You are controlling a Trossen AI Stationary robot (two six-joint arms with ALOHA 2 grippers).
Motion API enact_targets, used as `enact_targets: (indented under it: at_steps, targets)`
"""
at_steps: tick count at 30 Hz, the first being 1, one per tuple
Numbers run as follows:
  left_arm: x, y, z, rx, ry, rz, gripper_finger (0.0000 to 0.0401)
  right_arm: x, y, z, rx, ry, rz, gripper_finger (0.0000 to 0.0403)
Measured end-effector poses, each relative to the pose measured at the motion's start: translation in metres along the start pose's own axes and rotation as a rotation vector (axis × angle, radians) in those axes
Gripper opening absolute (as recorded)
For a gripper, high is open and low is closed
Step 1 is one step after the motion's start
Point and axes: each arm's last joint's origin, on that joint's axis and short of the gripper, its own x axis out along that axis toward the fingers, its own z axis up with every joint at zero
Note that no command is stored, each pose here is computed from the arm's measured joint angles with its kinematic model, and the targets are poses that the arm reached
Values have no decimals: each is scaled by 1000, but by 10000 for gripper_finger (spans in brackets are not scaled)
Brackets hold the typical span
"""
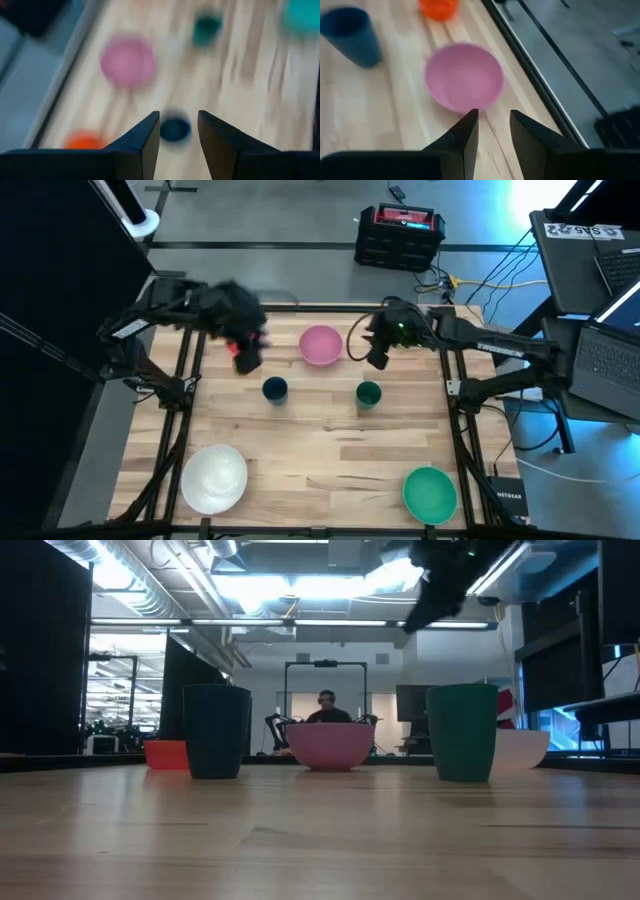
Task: Nest bowls inside each other
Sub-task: Move the white bowl to the the center of the table
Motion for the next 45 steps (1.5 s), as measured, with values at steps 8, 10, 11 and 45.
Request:
enact_targets:
  at_steps: [8, 10, 11, 45]
  targets:
    - [56, -77, -74, 168, 332, -160, 117, 5, 0, 13, 5, -28, 14, 97]
    - [70, -95, -92, 182, 338, -206, 117, 5, 1, 12, 9, -24, 26, 97]
    - [77, -100, -99, 194, 350, -212, 117, 5, 1, 12, 10, -25, 34, 97]
    - [192, -116, -175, 146, 460, -235, 16, 5, 3, 7, 15, 25, 107, 97]
